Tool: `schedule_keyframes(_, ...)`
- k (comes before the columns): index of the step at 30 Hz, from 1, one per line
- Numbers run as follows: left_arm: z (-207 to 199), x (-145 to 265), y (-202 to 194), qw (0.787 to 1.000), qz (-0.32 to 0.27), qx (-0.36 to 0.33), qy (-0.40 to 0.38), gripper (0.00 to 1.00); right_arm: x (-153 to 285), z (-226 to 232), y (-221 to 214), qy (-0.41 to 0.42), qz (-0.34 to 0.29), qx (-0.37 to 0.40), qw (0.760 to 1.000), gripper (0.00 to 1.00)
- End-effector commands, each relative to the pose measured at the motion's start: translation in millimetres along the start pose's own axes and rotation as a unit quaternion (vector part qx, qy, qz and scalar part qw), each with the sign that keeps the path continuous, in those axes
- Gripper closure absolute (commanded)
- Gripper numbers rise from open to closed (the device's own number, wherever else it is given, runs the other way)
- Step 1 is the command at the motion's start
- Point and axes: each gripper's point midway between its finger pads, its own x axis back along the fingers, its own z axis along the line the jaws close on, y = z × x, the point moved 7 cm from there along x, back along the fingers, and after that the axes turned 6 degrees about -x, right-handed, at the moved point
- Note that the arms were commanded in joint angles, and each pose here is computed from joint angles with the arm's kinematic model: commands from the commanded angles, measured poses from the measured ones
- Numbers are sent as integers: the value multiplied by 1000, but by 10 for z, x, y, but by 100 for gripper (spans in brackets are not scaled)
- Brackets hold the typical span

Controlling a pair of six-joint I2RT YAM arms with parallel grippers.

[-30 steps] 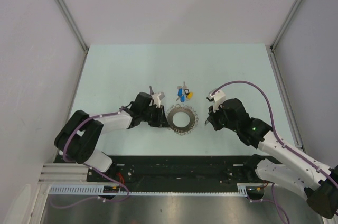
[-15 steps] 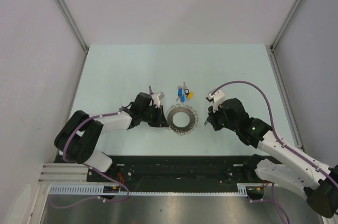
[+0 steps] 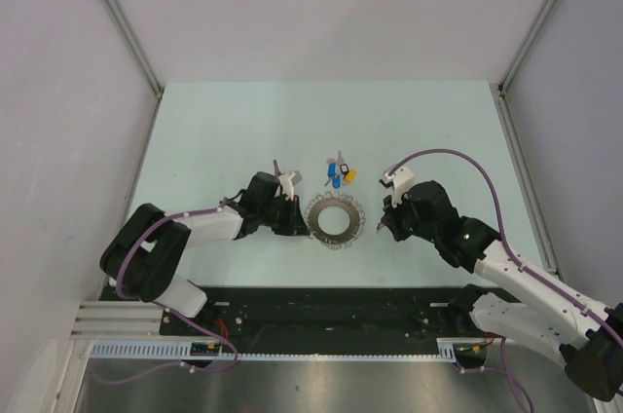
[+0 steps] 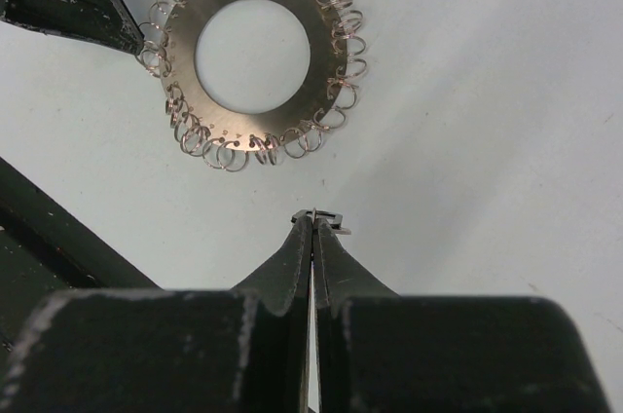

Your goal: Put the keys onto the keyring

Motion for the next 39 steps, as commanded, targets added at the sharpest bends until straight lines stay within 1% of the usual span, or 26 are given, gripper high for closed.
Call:
schedule_keyframes(1, 30, 2, 29, 1000, -13, 0, 8, 89, 11, 46, 123, 10, -22, 0, 1000, 100)
schedule_keyframes(4, 27, 8, 35, 1000, -13, -2, 7, 89, 8, 44, 124, 10, -23, 1, 1000, 100)
schedule_keyframes(7, 15, 9, 30, 1000, -10, -7, 4, 87, 4, 43, 129, 9, -23, -1, 1000, 100)
schedule_keyframes(8, 10, 10, 34, 1000, -11, -9, 4, 87, 1, 67, 116, 21, -19, 0, 1000, 100)
schedule_keyframes(11, -11, 3, 49, 1000, -9, -16, 4, 87, 4, 72, 117, 23, -19, 1, 1000, 100)
schedule_keyframes(17, -30, -34, 2, 1000, 5, -25, 9, 85, 7, 77, 118, 25, -20, 2, 1000, 100)
schedule_keyframes(28, -100, -55, 24, 999, 4, -43, 6, 85, -2, 86, 113, 28, -17, 4, 999, 100)
schedule_keyframes(39, -105, -113, 59, 999, 5, -45, 7, 85, 0, 88, 107, 28, -16, 3, 999, 100)
